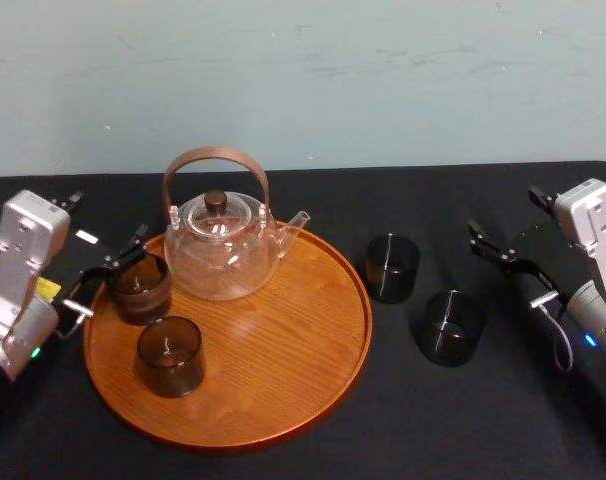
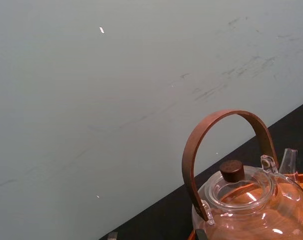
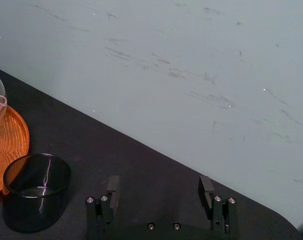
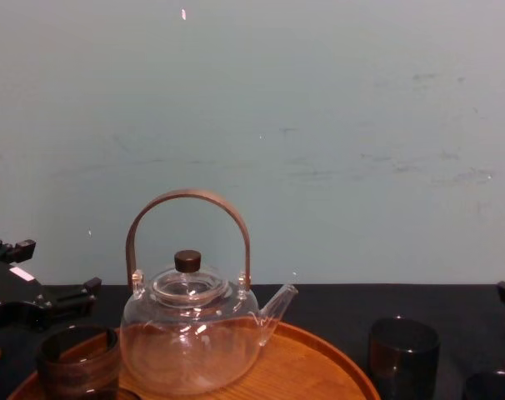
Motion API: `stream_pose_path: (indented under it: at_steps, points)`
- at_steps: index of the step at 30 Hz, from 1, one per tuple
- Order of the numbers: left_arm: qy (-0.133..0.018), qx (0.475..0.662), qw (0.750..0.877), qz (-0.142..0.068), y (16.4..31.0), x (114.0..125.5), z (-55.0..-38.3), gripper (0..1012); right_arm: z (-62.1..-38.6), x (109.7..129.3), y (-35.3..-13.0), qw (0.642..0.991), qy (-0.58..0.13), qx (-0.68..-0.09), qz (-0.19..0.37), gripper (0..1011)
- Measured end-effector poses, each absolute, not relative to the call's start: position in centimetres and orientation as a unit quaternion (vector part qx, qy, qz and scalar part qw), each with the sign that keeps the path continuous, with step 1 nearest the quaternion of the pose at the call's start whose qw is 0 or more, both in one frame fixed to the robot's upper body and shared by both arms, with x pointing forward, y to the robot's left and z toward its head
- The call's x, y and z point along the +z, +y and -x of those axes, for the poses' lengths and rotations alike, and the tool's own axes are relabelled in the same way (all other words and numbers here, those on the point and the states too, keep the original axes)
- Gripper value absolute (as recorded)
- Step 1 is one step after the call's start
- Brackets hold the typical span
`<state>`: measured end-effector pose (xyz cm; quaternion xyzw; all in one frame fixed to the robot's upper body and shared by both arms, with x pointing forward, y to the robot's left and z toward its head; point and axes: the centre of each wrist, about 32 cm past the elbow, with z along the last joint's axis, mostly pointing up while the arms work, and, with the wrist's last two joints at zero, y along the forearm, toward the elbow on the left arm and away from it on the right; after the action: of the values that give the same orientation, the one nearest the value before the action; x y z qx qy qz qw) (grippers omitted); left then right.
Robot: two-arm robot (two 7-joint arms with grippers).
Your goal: Pick up the glass from the table and place it on the tray.
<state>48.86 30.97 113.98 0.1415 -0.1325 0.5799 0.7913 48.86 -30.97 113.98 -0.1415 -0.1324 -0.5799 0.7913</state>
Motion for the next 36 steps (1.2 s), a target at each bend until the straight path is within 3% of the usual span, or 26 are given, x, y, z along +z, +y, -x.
stream_pose_path:
  at_steps: [36]
  points:
    - [-0.132,0.58,0.791,-0.141,30.97,113.98,-48.86,1001,-48.86,113.97,-30.97,0.791,-0.132,-0.58,0.142,1002]
